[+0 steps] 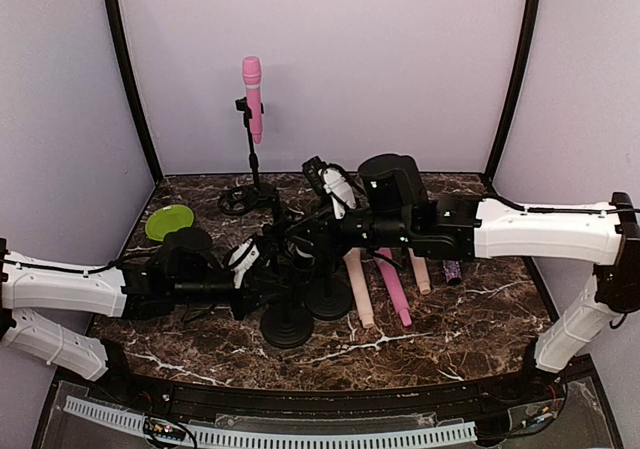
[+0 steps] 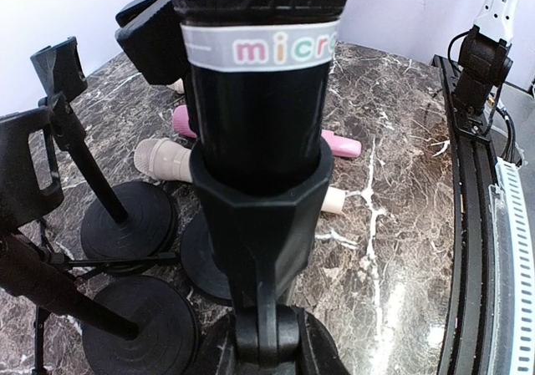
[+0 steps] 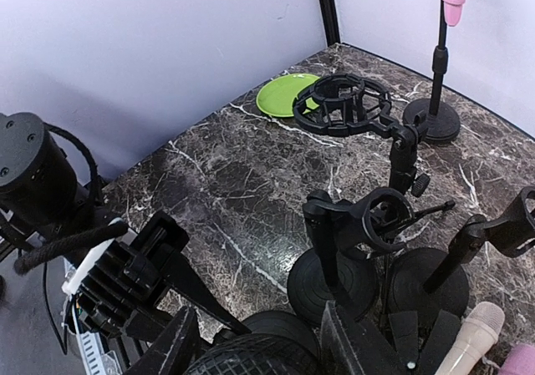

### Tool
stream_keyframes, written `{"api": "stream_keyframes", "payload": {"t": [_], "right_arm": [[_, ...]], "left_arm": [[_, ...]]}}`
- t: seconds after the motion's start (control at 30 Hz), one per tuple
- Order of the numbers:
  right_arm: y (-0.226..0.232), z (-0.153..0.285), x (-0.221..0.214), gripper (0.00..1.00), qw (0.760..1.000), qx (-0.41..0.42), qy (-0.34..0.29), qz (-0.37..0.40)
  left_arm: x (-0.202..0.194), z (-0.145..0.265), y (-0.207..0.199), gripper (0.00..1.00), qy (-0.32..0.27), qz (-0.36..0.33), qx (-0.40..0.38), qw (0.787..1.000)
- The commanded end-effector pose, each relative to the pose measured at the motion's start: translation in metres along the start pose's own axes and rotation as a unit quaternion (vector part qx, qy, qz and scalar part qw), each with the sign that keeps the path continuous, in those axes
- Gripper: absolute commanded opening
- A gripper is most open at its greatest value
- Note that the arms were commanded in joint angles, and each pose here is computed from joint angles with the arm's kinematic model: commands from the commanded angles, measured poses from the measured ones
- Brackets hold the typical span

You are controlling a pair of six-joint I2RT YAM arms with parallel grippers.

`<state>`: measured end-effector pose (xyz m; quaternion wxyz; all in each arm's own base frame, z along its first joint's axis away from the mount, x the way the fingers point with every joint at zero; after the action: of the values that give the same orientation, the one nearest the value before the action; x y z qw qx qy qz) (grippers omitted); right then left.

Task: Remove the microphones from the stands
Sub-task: Remove the microphone from the microphone stand.

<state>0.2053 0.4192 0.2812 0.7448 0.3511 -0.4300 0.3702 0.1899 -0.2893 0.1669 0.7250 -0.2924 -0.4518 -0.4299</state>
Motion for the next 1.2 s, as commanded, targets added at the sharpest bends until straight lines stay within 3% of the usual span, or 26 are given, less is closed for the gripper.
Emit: {"api": "stream_keyframes", "payload": {"t": [0.0, 0.4, 1.17], "right_arm": [[0.034, 0.057, 0.093, 0.15, 0.976, 0.091, -0.196, 0.036], [0.032, 0.061, 0.095, 0.15, 0.975, 0.082, -0.201, 0.038], [-0.01, 0.056, 0.113, 0.16, 0.979, -0.069, -0.19, -0.026]], "left_arm": [[-0.036, -0.001, 0.011, 0.0, 0.071, -0.003, 0.033, 0.997], [-0.037, -0.001, 0.012, 0.0, 0.073, -0.003, 0.034, 0.997], [-0.041, -0.004, 0.013, 0.0, 0.081, -0.003, 0.039, 0.996]]}}
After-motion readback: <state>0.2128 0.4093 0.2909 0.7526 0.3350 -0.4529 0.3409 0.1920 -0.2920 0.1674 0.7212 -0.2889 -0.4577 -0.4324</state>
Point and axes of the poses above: each gripper's point midway between its finger pads, its own z axis back along the fingers, its own y axis along the line the jaws close on, x = y × z, the point moved 3 cm from there along z, back along the fingers, and after that the axes turned 3 degrees about z, right-handed, at the moved point
